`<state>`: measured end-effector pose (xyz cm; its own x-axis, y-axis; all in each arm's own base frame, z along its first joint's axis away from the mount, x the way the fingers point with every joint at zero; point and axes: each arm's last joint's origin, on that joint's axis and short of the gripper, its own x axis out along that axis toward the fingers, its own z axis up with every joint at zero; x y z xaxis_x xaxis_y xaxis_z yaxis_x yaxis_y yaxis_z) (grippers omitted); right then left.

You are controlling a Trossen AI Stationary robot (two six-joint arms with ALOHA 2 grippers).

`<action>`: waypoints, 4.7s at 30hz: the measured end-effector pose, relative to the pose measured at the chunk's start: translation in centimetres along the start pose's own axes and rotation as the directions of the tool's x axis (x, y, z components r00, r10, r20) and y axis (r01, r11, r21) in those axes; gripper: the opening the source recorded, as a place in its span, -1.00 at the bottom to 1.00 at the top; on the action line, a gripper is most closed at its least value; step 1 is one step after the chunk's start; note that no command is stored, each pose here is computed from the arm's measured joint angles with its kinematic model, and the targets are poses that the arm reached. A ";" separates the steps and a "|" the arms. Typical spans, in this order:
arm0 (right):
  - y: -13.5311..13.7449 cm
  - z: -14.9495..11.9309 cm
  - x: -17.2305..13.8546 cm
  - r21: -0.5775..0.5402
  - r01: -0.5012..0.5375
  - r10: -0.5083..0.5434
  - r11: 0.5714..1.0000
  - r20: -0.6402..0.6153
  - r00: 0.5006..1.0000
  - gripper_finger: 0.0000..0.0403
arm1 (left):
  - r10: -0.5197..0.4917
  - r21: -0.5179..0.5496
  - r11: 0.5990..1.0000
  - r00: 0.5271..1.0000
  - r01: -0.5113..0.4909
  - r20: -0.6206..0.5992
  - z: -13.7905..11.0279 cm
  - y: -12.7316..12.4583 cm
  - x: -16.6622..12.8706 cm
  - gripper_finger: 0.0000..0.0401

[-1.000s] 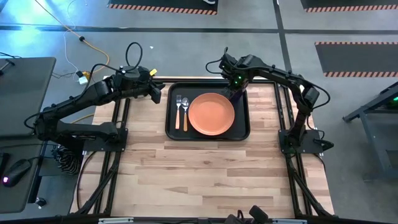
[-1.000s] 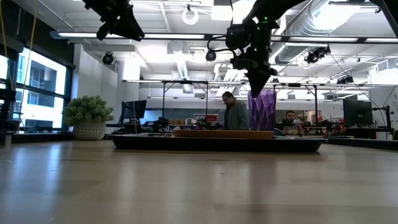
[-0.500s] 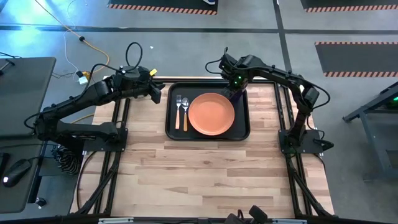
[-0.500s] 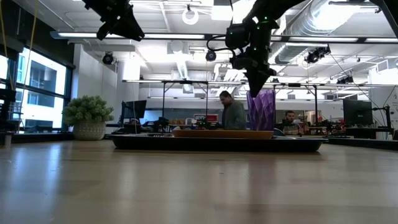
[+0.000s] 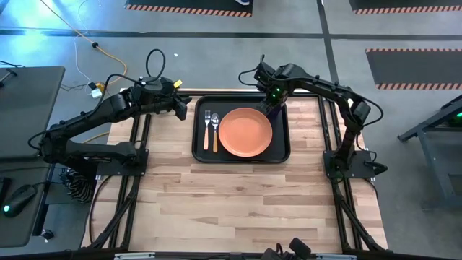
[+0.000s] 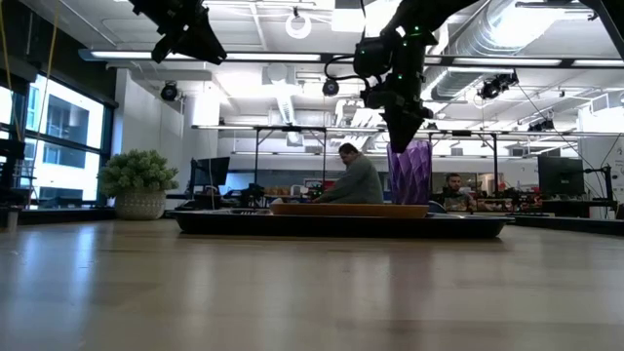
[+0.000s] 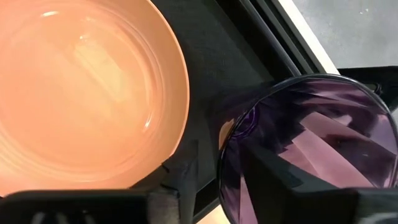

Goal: Pick and place plate/cup/fork/spoon on tray
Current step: Return to Home Position

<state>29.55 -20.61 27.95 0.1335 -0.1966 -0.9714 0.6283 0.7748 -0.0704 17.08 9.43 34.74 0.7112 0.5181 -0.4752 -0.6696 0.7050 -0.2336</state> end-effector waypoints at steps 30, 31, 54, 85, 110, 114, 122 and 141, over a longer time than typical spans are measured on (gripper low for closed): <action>3.4 -1.4 -11.9 -0.037 -0.221 0.209 0.975 0.503 0.839 -0.35 | 0.000 0.000 1.000 1.000 0.000 0.000 0.0 0.0 0.0 -0.62; 4.0 -2.1 -12.2 -0.058 -0.222 0.216 0.973 0.556 0.803 -0.36 | 0.000 0.000 1.000 1.000 0.000 0.000 0.0 0.0 0.0 -0.62; 6.4 -19.6 -4.9 -0.412 -0.354 0.473 0.839 0.875 0.102 -0.36 | -0.001 0.000 1.000 1.000 0.001 -0.001 0.0 0.0 0.0 -0.62; 3.8 -28.4 5.0 -0.457 -0.375 0.551 0.806 0.810 0.198 -0.36 | -0.001 0.000 1.000 1.000 0.001 -0.001 0.0 0.0 0.0 -0.62; 3.5 -28.9 5.4 -0.512 -0.047 0.505 0.858 0.824 0.256 -0.36 | -0.001 0.000 1.000 1.000 0.001 -0.001 0.0 0.0 0.0 -0.62; 3.3 -29.1 4.9 -0.513 -0.021 0.506 0.858 0.839 0.200 -0.36 | -0.001 0.000 1.000 1.000 0.001 -0.001 0.0 0.0 0.0 -0.62; 3.1 -29.3 4.3 -0.528 -0.065 0.532 0.847 0.836 0.135 -0.36 | -0.001 0.001 1.000 1.000 0.001 -0.001 0.0 0.0 0.0 -0.62; 3.1 -29.3 4.4 -0.506 -0.179 0.531 0.843 0.836 0.139 -0.36 | -0.001 0.000 1.000 1.000 0.001 -0.001 0.0 0.0 0.0 -0.62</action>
<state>9.63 -1.41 16.82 0.9929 -0.1180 0.0173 0.1180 0.9930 -0.0001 17.08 9.41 34.74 0.7116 0.5172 -0.4756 -0.6690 0.7056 -0.2337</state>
